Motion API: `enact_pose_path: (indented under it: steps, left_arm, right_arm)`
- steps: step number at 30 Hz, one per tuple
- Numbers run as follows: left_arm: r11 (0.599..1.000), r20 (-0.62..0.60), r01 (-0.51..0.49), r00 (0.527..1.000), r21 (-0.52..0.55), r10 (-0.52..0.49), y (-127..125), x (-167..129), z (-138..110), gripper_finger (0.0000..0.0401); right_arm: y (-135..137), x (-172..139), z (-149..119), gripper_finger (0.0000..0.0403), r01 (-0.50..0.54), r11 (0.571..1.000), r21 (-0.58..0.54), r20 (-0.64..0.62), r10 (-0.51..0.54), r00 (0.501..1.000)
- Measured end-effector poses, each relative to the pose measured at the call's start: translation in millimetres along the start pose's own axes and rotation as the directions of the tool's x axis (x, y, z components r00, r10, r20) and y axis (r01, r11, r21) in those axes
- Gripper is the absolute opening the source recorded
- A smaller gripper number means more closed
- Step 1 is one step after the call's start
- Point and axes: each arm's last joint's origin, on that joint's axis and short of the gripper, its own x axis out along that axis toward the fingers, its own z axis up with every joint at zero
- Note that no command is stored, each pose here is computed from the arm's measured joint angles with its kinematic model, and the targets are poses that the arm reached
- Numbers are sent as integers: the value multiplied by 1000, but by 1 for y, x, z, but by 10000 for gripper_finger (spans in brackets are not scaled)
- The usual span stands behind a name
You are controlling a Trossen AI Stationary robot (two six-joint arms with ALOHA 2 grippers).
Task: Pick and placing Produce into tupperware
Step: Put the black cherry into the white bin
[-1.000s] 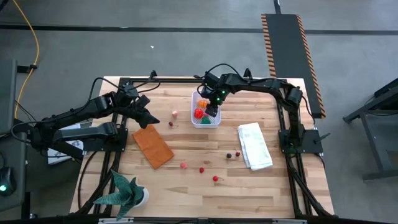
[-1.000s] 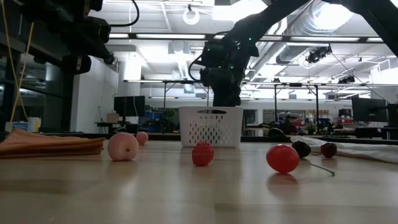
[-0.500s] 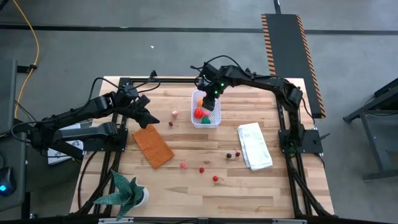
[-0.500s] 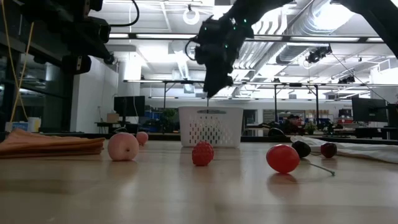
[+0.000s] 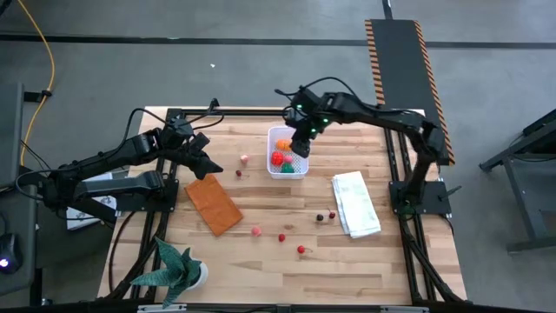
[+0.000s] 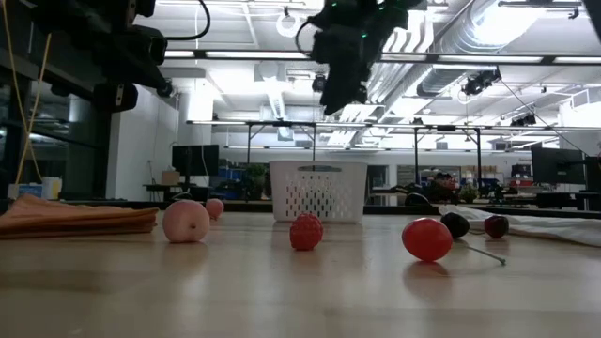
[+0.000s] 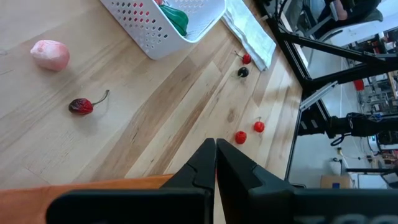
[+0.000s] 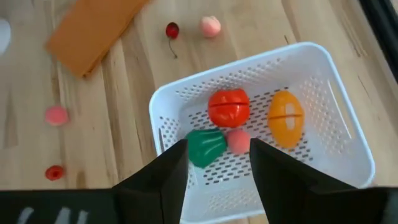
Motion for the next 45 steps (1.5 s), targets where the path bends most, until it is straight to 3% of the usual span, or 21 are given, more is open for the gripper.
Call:
enact_pose_path:
  steps: [11, 19, 24, 30, 39, 45]
  left_arm:
    - [1000, 1, 0, 1000, 0, 0, 0, 0, 0, 3]
    - [1000, 1, 0, 1000, 0, 0, 0, 0, 0, 3]
    - [1000, 1, 0, 1000, 0, 0, 0, 0, 0, 3]
    - [1000, 0, 0, 1000, 0, 0, 0, 0, 0, 3]
    - [1000, 0, 0, 1000, 0, 0, 0, 0, 0, 3]
    - [1000, 0, 0, 1000, -9, 0, 0, 0, 0, 3]
  right_arm:
    - [16, -41, -60, 150, -20, 987, 157, 133, -1, 991]
    - [29, -62, -101, 150, -109, 958, 266, 290, 28, 957]
    - [40, -65, -120, 150, -180, 938, 297, 352, 68, 934]
    - [58, -67, -135, 149, -260, 934, 245, 416, 140, 898]
    - [72, -61, -162, 149, -247, 926, 286, 400, 119, 909]
    - [78, -47, -181, 149, -321, 889, 326, 434, 161, 886]
